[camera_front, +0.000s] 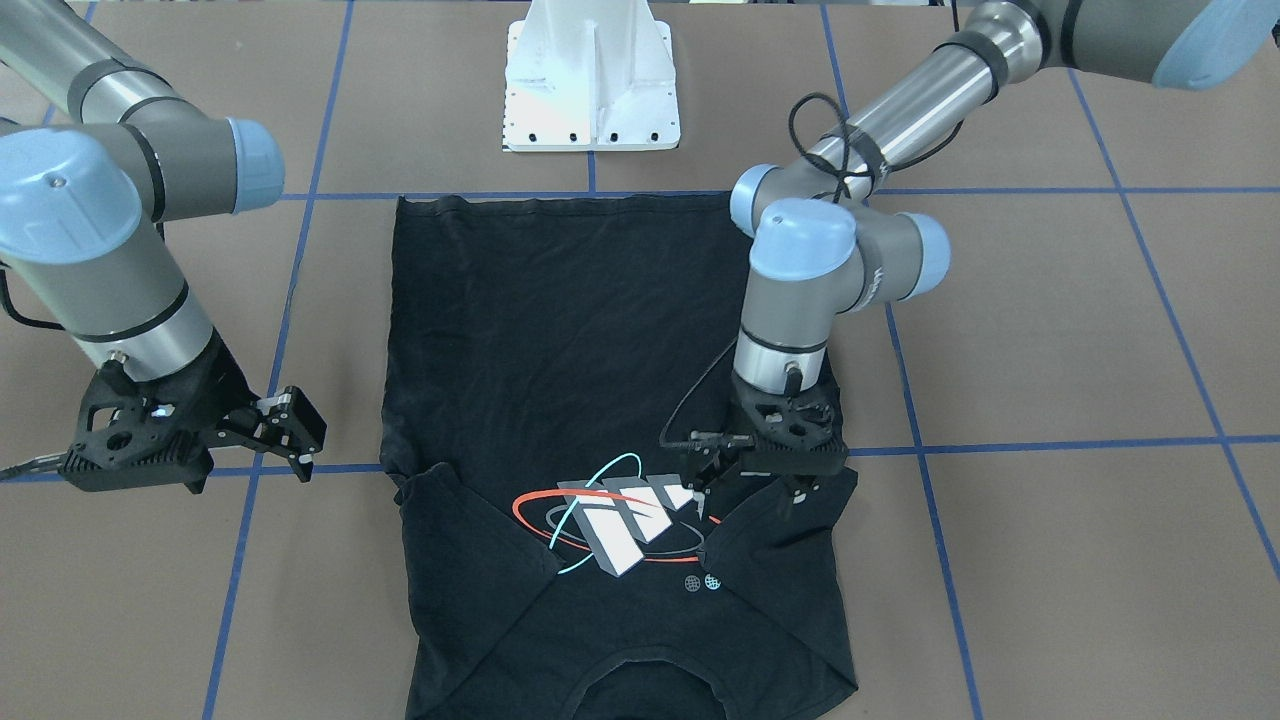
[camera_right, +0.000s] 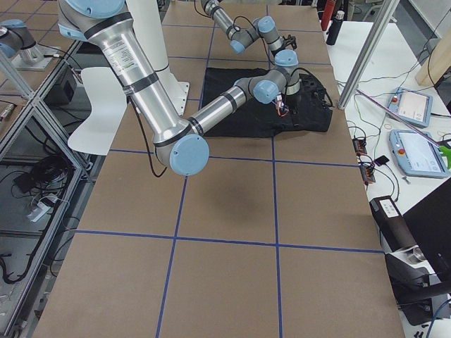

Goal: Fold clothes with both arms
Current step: 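Move both grippers down to the shirt's hem corners nearest the robot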

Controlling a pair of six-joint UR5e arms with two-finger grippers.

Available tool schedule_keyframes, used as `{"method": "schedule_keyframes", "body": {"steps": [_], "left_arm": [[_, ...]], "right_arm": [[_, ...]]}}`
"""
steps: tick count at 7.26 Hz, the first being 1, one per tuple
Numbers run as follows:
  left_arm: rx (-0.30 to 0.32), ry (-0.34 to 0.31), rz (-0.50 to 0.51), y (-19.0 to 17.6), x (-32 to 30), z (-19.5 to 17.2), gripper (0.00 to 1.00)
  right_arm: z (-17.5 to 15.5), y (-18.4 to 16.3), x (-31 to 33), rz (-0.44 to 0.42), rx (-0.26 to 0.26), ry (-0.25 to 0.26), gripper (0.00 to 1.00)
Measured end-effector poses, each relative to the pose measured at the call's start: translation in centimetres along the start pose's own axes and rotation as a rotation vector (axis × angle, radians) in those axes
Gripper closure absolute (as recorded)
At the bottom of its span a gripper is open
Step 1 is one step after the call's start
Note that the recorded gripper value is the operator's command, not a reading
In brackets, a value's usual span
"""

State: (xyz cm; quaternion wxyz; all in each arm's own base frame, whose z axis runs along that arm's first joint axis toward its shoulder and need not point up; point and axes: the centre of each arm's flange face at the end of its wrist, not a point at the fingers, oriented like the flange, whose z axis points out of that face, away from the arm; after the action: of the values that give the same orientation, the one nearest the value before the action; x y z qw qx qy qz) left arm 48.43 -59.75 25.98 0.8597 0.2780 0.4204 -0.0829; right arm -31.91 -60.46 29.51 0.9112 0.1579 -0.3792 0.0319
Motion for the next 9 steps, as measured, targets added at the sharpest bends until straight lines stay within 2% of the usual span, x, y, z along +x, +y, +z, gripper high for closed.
{"method": "schedule_keyframes", "body": {"steps": [2,4,5,7,9], "left_arm": [[-0.033,0.102,0.071,3.4,-3.6,-6.8,0.00],[-0.114,0.207,0.114,8.9,-4.7,-12.4,0.00],[-0.163,0.226,0.116,12.5,-5.8,-14.2,0.00],[-0.226,0.197,0.080,19.9,-8.2,-16.9,0.00],[-0.295,0.149,0.009,26.9,-8.4,-17.4,0.00]], "right_arm": [[-1.0,6.0,-2.6,0.049,-0.001,-0.036,0.00],[-2.2,14.9,-4.0,0.083,-0.008,-0.057,0.00],[-2.8,19.5,-4.5,0.101,-0.012,-0.059,0.00],[-3.8,28.1,-5.3,0.118,-0.010,-0.047,0.00],[-5.5,32.2,-4.2,0.106,-0.022,-0.041,0.00]]}}
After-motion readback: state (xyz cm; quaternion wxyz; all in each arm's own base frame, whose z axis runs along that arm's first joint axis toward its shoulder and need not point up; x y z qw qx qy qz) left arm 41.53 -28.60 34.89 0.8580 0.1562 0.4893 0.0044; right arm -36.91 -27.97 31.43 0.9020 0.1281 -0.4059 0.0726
